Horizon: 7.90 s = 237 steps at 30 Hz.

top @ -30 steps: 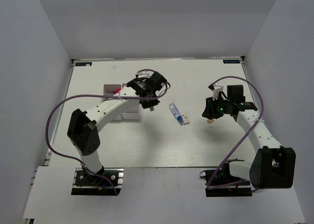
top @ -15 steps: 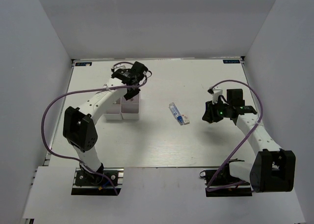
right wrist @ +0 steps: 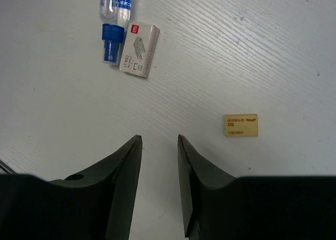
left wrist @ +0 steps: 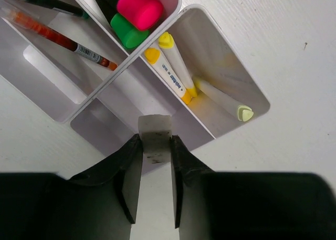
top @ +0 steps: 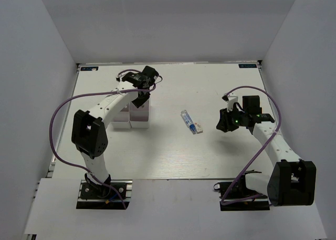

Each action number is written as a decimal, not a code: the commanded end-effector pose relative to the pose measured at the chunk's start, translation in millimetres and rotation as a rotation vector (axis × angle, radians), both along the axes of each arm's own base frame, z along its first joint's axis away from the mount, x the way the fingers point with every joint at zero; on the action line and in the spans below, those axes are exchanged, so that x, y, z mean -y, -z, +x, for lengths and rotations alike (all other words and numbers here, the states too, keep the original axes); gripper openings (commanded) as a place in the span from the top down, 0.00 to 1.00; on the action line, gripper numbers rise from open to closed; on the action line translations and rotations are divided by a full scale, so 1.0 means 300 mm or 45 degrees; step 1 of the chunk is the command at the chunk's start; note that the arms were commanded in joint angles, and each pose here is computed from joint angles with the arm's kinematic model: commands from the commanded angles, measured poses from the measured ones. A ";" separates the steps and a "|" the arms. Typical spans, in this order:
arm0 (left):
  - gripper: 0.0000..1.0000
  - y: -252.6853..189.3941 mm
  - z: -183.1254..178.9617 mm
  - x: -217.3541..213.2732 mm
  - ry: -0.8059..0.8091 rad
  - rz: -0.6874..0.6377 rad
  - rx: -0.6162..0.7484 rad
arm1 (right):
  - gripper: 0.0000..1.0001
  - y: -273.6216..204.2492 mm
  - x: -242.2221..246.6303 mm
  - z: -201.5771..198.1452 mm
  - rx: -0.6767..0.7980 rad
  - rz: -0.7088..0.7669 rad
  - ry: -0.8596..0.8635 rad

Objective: Sort the stationery into containers
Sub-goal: Place the stationery in the storage box, then pick up the stationery from the center of the board, then place the stationery in the storage box, then pick up the stationery from the center of the board, then place the stationery in the storage box.

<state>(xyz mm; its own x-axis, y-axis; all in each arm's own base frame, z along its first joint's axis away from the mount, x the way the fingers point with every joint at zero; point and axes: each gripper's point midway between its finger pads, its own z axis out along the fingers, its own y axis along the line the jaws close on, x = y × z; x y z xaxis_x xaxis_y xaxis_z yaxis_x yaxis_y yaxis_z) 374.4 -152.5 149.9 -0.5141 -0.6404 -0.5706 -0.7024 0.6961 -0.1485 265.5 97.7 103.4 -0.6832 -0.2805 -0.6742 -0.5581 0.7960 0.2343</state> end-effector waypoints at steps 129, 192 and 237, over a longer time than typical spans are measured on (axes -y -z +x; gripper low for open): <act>0.17 -0.053 -0.792 -0.203 0.597 -0.475 0.333 | 0.49 -0.211 -1.258 0.305 0.506 -0.164 -0.813; 0.26 -0.155 -0.716 -0.100 0.798 -0.491 0.393 | 0.51 0.242 -0.520 0.365 -0.179 -0.511 -0.411; 0.26 -0.574 -0.735 -0.218 0.715 -0.464 0.925 | 1.00 -0.611 -1.596 0.009 0.704 0.876 -1.403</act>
<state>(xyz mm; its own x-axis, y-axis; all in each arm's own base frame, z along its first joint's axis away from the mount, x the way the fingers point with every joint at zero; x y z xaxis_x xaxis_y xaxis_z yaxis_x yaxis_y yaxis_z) 157.0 -90.7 319.1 -0.4028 -0.6063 -0.6857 0.0725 0.7256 -0.6843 268.8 558.7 258.4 -0.0511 -0.1409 -0.9887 -0.9529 -0.2895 0.0905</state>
